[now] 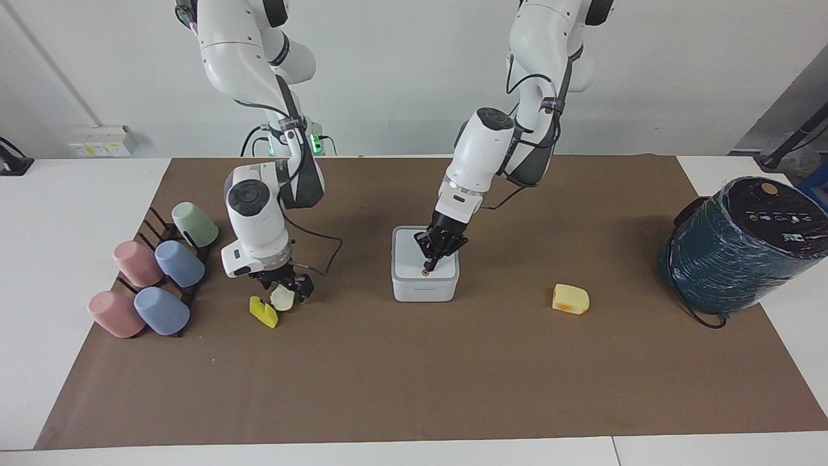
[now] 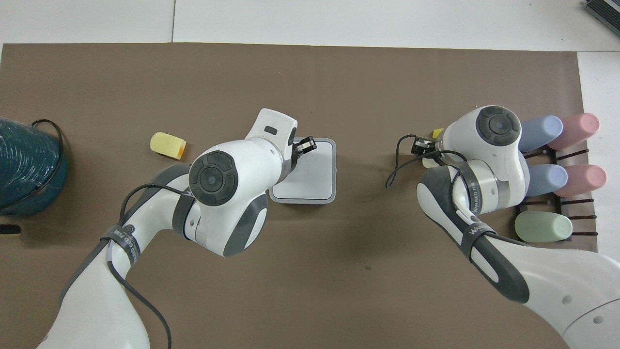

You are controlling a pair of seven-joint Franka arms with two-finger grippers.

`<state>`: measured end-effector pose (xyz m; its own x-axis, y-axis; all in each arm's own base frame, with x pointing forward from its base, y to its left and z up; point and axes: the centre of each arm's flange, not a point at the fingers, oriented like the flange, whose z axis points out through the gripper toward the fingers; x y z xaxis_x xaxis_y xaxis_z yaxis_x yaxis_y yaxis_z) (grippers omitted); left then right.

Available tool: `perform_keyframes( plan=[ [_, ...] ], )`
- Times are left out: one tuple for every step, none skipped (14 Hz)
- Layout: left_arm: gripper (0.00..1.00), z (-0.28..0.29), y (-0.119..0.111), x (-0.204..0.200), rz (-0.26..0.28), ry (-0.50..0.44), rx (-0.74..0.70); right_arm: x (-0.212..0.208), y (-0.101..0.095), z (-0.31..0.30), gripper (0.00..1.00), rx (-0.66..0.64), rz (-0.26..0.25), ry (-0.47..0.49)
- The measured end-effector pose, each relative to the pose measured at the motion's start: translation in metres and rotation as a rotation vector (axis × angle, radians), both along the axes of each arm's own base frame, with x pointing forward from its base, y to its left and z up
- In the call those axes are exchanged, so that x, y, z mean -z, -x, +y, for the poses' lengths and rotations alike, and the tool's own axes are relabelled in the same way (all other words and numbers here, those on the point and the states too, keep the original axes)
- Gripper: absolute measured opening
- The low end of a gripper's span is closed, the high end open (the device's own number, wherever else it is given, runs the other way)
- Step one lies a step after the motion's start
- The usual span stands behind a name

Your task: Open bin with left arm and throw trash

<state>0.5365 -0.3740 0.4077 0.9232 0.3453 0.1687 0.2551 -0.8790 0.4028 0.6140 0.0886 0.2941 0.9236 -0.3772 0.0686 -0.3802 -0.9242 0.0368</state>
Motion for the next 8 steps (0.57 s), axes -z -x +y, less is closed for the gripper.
perform_keyframes(
  plan=[
    [0.04, 0.004, -0.006, -0.008, 0.039, -0.022, -0.002, -0.002, -0.001, 0.000, 0.45, 0.012, 0.002, 0.000],
    [0.04, 0.014, -0.015, -0.019, 0.080, -0.044, -0.010, -0.006, -0.002, 0.000, 0.37, 0.022, 0.007, 0.002],
    [0.05, 0.028, -0.027, -0.035, 0.114, -0.063, -0.018, -0.011, -0.004, 0.000, 0.31, 0.029, 0.012, 0.004],
    [0.05, 0.049, -0.040, -0.053, 0.144, -0.085, -0.019, -0.018, -0.006, 0.000, 0.26, 0.044, 0.017, 0.002],
    [0.05, 0.069, -0.050, -0.066, 0.168, -0.106, -0.007, -0.028, -0.008, 0.001, 0.24, 0.061, 0.019, -0.006],
    [0.05, 0.089, -0.057, -0.076, 0.191, -0.129, 0.018, -0.041, -0.008, 0.003, 0.20, 0.077, 0.024, -0.025],
    [0.05, 0.109, -0.063, -0.081, 0.208, -0.148, 0.046, -0.058, -0.006, 0.006, 0.15, 0.091, 0.030, -0.048],
    [0.05, 0.128, -0.068, -0.081, 0.221, -0.162, 0.067, -0.078, -0.002, 0.009, 0.12, 0.102, 0.038, -0.070]
  ],
)
